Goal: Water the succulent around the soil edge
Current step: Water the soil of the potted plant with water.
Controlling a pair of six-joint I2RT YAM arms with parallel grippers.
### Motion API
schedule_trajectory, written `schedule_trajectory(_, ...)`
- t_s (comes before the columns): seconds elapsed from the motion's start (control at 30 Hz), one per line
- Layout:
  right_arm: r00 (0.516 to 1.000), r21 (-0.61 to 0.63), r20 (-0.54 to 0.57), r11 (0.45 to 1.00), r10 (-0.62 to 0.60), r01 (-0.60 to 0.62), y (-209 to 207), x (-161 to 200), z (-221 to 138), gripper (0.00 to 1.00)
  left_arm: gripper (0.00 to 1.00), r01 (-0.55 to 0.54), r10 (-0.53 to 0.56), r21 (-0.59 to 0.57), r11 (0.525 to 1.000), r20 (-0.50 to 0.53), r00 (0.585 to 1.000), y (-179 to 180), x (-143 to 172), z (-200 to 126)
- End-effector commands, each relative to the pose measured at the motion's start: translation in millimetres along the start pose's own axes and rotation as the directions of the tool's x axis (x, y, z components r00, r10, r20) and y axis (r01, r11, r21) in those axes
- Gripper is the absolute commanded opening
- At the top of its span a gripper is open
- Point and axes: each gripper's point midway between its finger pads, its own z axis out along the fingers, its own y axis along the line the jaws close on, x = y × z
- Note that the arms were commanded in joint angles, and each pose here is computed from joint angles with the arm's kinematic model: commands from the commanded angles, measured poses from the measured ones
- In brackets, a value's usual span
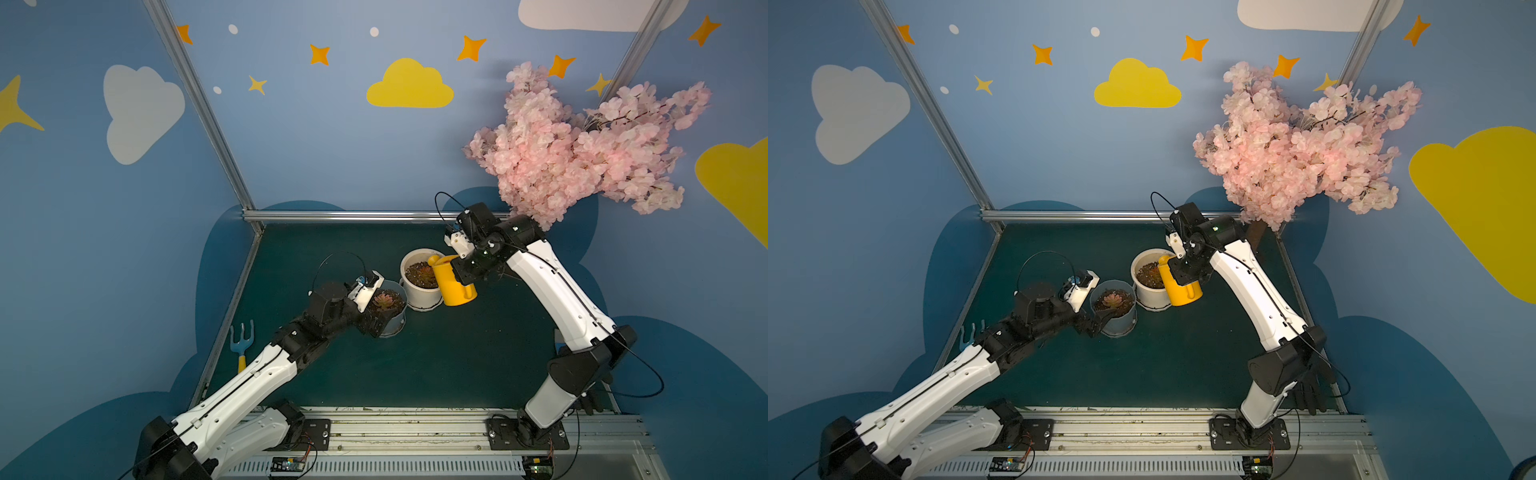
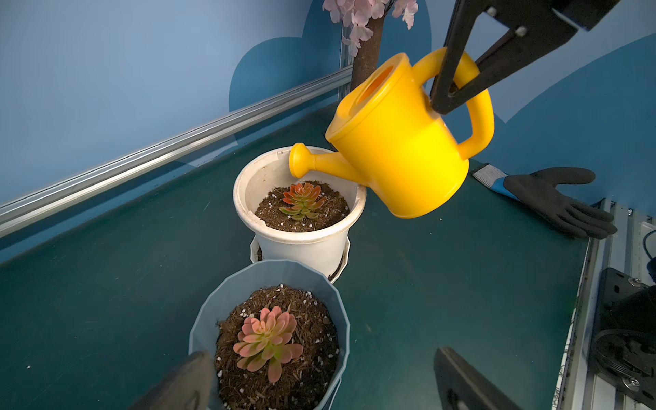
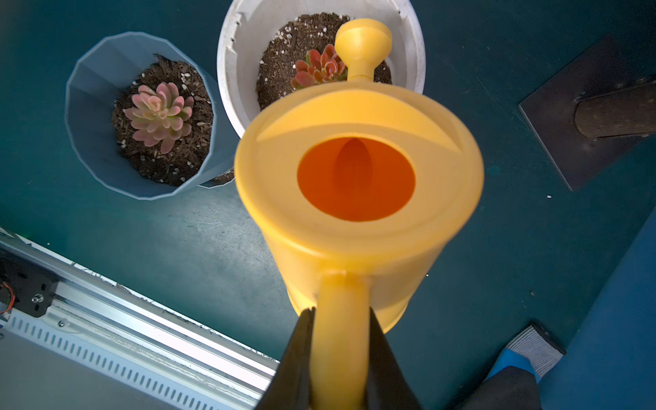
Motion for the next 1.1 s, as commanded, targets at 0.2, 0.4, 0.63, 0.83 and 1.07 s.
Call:
schedule_trajectory(0.2, 1.0, -0.037, 0.012, 0.999, 0.002, -0.002, 6.7, -8.4, -4.1, 0.0, 1.0, -0.017, 0.016, 0.016, 1.0, 0.024, 1.0, -3.5, -4.7, -2.7)
schedule_trajectory(0.4, 1.0, -0.053, 0.019, 0.999, -0.007, 0.008, 12.3, -12.2, -5.0, 0.0, 1.0, -0.016, 0.016, 0.016, 1.0, 0.024, 1.0, -3.3, -4.8, -2.3)
schedule_trajectory(0.63, 1.0, -0.075, 0.02, 0.997, -0.022, 0.023, 19.6, -12.6, -5.0, 0.0, 1.0, -0.016, 0.016, 0.016, 1.0, 0.022, 1.0, -3.4, -4.4, -2.0)
schedule_trajectory(0.83, 0.999, -0.092, 0.032, 0.995, -0.032, 0.035, 25.2, -14.2, -7.3, 0.0, 1.0, -0.018, 0.017, 0.014, 1.0, 0.025, 1.0, -3.0, -5.2, -2.7)
schedule_trajectory(1.07, 0.998, -0.103, 0.038, 0.994, -0.044, 0.048, 29.8, -14.6, -8.8, 0.0, 1.0, -0.019, 0.018, 0.011, 1.0, 0.026, 0.999, -2.8, -5.3, -3.2)
